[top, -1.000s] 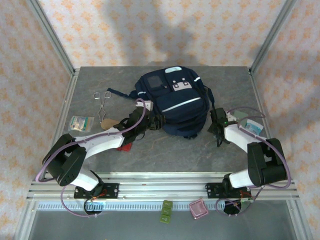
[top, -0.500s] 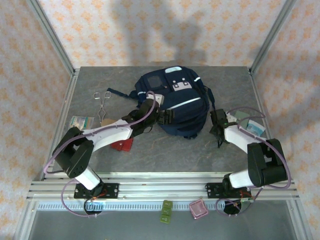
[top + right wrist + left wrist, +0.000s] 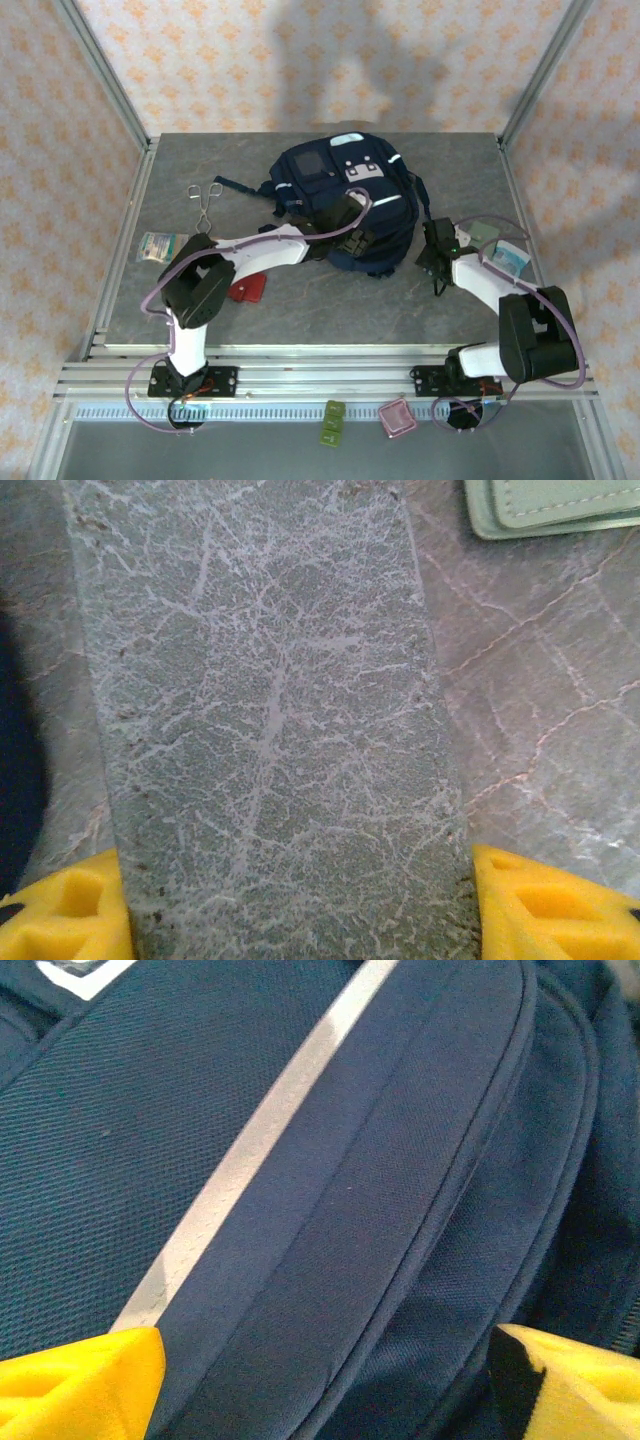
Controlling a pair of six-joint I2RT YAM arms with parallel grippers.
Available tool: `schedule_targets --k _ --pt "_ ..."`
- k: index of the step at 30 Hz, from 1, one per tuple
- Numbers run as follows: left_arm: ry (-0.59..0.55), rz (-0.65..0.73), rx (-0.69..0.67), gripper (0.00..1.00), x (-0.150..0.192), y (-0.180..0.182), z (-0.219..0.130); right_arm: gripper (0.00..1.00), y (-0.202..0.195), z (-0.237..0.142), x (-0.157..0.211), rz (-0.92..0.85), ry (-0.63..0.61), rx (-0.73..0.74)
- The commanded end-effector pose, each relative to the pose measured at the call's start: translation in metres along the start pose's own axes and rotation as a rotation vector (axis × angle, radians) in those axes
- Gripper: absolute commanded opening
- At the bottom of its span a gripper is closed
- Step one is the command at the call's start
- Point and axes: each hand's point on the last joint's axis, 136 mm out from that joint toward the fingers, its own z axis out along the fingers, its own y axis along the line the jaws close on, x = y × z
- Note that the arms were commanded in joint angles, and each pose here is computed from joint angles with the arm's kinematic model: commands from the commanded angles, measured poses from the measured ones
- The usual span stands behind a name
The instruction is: Pack books, pencil case, and school supplies into a backpack
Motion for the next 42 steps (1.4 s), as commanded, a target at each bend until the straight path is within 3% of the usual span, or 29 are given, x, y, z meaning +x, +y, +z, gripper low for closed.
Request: schedule_targets --k 1,5,8,13,18,25,33,42 --pt "0.061 0.117 -0.081 0.87 0.006 0.012 0.007 0.49 0.008 0.001 0.015 -0.003 0.051 -0.059" --pt "0.075 0.184 -0.192 0.86 0.007 0.021 0.019 0.49 0.01 0.0 0.013 -0.002 0.046 -0.069" --pt "0.067 0.201 -0.267 0.75 0.004 0.032 0.026 0.46 0.014 0.0 0.014 0.002 0.05 -0.09" --pt "0.045 0.194 -0.22 0.32 -0.008 0.03 0.03 0.44 0.013 0.001 0.018 0.004 0.058 -0.096" --pt "0.034 0.174 -0.218 0.0 -0.02 0.041 0.03 0.39 0.013 -0.003 0.017 0.006 0.048 -0.108" --pt "-0.071 0.106 -0.18 0.0 -0.062 0.049 -0.005 0.35 0.021 -0.016 0.008 -0.005 0.018 -0.161" --pt "-0.206 0.048 -0.163 0.0 -0.12 0.062 -0.052 0.33 0.042 -0.056 -0.021 -0.036 -0.085 -0.277" --pt "-0.288 0.002 -0.184 0.0 -0.159 0.071 -0.081 0.33 0.112 -0.105 -0.026 -0.177 -0.173 -0.458"
